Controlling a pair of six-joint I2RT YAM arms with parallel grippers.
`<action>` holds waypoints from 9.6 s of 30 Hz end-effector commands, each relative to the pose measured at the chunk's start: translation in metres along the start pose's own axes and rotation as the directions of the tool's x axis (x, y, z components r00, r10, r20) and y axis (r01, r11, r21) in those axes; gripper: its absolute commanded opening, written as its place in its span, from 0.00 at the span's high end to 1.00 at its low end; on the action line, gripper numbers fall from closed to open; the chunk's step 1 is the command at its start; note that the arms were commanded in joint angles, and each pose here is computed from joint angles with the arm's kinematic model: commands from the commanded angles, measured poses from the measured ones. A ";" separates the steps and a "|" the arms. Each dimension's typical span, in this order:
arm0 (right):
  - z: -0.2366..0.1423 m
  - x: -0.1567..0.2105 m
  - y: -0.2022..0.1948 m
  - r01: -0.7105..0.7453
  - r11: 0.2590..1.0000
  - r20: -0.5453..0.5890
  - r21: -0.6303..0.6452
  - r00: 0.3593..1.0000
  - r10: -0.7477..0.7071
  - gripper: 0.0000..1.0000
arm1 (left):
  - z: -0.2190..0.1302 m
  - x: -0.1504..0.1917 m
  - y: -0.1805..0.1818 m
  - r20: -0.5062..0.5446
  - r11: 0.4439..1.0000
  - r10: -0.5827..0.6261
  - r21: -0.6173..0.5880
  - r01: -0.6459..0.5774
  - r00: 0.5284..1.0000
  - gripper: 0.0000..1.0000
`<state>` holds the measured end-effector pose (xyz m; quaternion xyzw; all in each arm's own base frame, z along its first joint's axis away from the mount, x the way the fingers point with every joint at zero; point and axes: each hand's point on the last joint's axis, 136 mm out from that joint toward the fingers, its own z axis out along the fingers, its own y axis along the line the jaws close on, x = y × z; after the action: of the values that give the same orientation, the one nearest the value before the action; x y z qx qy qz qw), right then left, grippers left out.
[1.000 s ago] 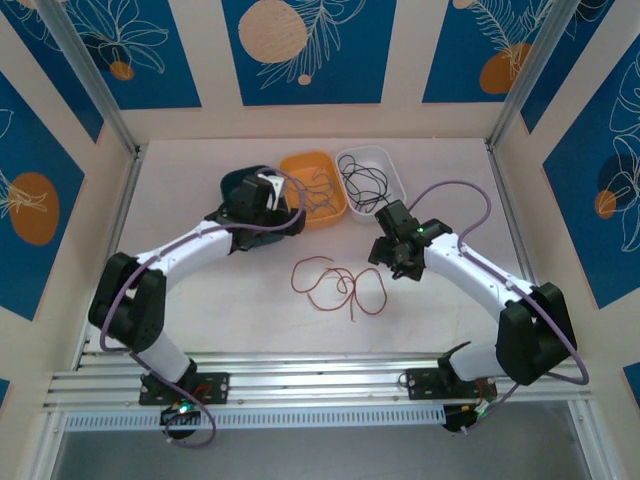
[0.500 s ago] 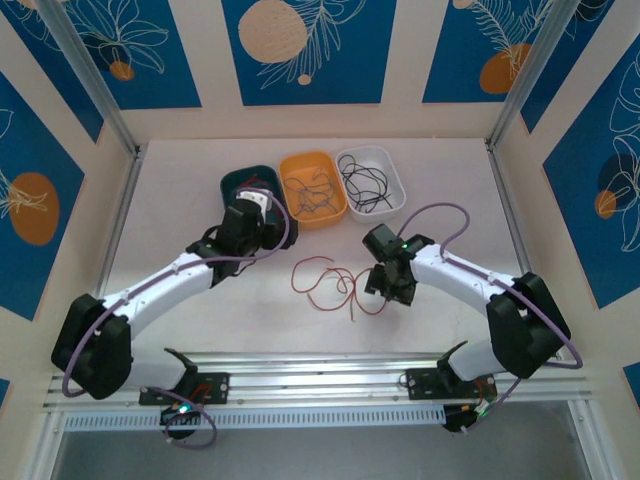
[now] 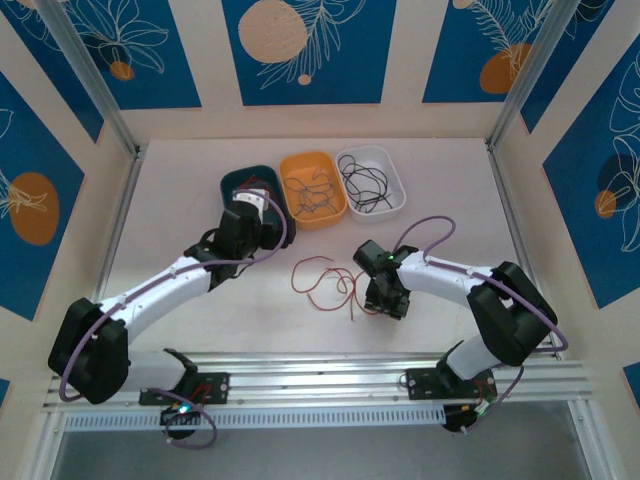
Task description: Untangle the cables
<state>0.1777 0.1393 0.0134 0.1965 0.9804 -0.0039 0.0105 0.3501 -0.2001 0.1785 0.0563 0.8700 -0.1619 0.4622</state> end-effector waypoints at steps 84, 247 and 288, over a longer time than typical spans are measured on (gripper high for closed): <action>-0.202 -0.064 0.038 0.434 0.811 0.693 -0.392 0.719 -0.050 0.83 | -0.006 -0.020 -0.161 0.150 0.863 0.038 0.494 -0.108 0.988 1.00; -0.012 -0.060 0.073 0.121 0.908 0.223 -0.400 0.974 -0.031 1.00 | 0.105 -0.017 0.140 -0.134 0.823 -0.494 -0.391 0.413 0.859 0.99; -0.040 -0.065 0.077 0.173 0.881 0.291 -0.440 0.956 -0.042 1.00 | 0.027 -0.090 0.083 -0.010 0.962 -0.248 -0.117 0.246 0.969 0.00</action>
<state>0.2592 0.1805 0.0325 0.1397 0.9588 0.1826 0.1671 0.4537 -0.1074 0.2073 -0.1198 0.8922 -0.1250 0.4172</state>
